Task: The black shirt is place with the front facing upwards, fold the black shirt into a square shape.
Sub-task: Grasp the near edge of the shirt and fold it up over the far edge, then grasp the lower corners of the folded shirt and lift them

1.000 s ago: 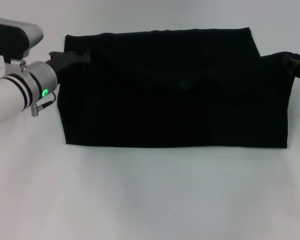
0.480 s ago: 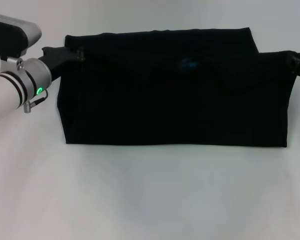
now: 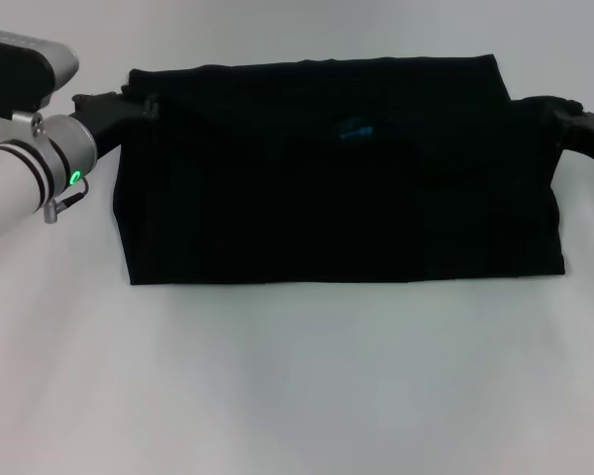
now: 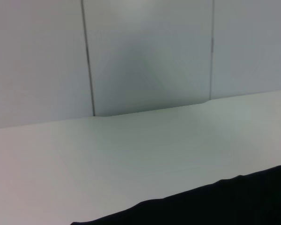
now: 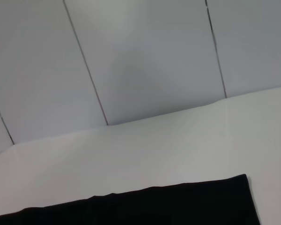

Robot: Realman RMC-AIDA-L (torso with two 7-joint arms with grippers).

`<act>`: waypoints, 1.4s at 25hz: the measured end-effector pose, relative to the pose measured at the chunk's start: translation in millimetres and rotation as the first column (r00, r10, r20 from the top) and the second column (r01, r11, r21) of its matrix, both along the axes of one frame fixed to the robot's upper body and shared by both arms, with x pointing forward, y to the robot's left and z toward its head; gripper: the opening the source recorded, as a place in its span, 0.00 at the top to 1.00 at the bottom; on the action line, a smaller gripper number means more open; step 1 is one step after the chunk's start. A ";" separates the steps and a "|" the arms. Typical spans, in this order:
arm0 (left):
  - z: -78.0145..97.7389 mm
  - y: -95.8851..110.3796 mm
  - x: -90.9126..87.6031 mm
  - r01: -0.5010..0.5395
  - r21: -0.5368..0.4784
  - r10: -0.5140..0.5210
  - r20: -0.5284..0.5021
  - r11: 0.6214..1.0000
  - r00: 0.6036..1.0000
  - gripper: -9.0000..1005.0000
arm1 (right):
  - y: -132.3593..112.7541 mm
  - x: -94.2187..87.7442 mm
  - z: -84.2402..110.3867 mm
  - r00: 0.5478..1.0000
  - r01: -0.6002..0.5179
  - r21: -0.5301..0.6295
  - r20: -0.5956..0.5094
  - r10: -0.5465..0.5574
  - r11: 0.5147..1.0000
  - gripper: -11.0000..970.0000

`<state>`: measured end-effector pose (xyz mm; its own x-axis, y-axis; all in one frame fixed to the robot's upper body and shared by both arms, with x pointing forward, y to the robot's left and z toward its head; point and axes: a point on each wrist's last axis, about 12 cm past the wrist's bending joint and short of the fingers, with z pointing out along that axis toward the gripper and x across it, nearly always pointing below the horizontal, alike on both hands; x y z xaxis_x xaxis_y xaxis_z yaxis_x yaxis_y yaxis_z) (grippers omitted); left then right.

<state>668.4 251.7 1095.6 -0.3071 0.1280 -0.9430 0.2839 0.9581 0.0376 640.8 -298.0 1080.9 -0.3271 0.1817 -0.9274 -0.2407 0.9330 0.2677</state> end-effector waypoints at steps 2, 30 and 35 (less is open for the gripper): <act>-0.3 0.0 0.0 -0.004 -0.002 0.004 -0.002 1.000 1.000 0.85 | -0.2 1.6 0.6 1.000 0.012 -0.006 0.002 -0.012 1.000 0.86; 14.8 30.0 -25.3 0.142 -0.177 -0.142 0.014 0.974 0.990 0.32 | -51.2 -54.5 9.8 0.982 -0.075 0.101 0.182 0.056 0.992 0.15; 16.6 51.5 -50.2 0.208 -0.193 -0.213 -0.006 0.959 0.977 0.32 | -86.9 -96.8 3.5 0.980 -0.084 0.112 0.189 0.062 0.990 0.16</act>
<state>618.2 303.3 1112.2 -0.3173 0.0111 -0.9483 0.4786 0.8651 -0.1501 544.0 -384.8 1084.4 -0.1692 0.2759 -0.9462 -0.3626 0.8752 0.3201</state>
